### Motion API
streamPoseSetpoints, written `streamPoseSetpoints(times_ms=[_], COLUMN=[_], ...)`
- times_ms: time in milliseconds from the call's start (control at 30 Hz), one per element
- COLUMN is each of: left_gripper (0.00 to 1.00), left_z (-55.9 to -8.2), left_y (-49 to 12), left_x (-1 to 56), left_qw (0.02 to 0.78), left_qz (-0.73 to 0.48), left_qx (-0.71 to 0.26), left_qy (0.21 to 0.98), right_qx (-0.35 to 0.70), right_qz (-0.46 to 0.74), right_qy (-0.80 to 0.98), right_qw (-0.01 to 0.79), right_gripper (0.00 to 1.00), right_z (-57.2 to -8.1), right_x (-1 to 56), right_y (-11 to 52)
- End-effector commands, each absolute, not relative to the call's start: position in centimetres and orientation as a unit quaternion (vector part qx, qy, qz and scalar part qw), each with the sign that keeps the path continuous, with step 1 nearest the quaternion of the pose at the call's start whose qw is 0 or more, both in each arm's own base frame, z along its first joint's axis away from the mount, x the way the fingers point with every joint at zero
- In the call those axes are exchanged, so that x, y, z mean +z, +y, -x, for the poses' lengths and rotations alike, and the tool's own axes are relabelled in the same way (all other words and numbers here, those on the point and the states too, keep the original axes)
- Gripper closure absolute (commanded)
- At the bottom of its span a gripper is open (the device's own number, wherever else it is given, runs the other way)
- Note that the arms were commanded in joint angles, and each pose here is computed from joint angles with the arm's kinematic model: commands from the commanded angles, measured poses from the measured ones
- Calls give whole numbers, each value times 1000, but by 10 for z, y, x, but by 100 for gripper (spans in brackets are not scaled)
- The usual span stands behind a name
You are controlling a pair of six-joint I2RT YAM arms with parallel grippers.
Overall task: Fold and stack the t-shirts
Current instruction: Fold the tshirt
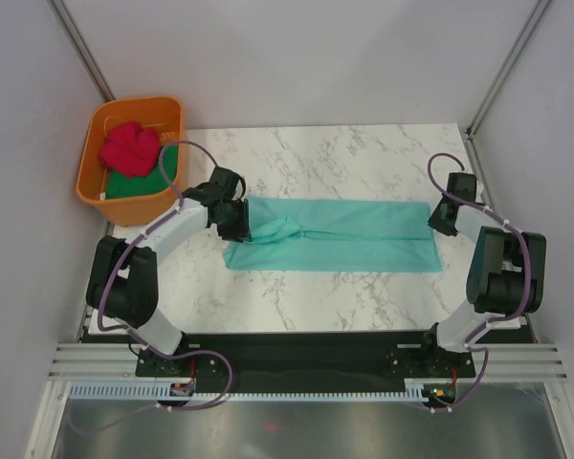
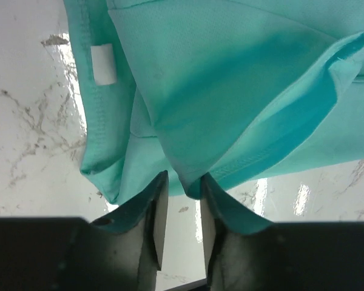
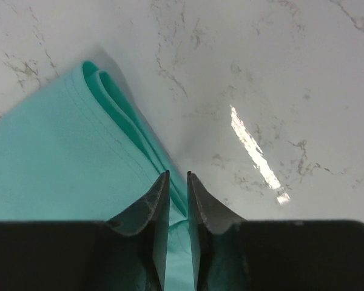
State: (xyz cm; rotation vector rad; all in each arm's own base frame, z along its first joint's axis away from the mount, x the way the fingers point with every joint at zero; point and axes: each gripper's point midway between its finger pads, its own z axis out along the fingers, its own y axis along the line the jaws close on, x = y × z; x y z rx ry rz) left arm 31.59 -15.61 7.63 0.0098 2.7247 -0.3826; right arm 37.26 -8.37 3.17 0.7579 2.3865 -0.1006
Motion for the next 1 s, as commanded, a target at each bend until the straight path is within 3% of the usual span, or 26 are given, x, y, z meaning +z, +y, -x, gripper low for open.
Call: streamPoseSetpoints(times_ms=[0,67,200,433,533,600,733,967], left_gripper=[63,54,49,49,51,51,51,51], left_z=[-313,-320,-333,-336,-326,-318,-313,-303], left_y=[-152,-149,-166,-182,-205,-199,-192,-176], left_x=[79,97,138,116,107,87,78,65], left_qw=[190,210,252,221,189,168,161,156], left_qz=[6,3,-15,-31,-40,-30,-15,3], left_qx=[-114,-105,-149,-151,-209,-193,-177,-141], left_qy=[975,972,956,963,959,966,971,978], right_qx=[-72,-78,-16,38,20,-37,-89,-71], right_qz=[-325,-342,-335,-313,-312,-309,-311,-302], right_qy=[890,883,883,905,911,916,911,910], right_qw=[311,312,328,285,268,255,256,276], right_gripper=[73,72,71,77,78,79,80,83], right_z=[-368,-372,-385,-383,-376,-368,-363,-376], right_x=[63,80,93,55,33,17,15,27], right_y=[-97,-100,-78,-44,-48,-66,-84,-80])
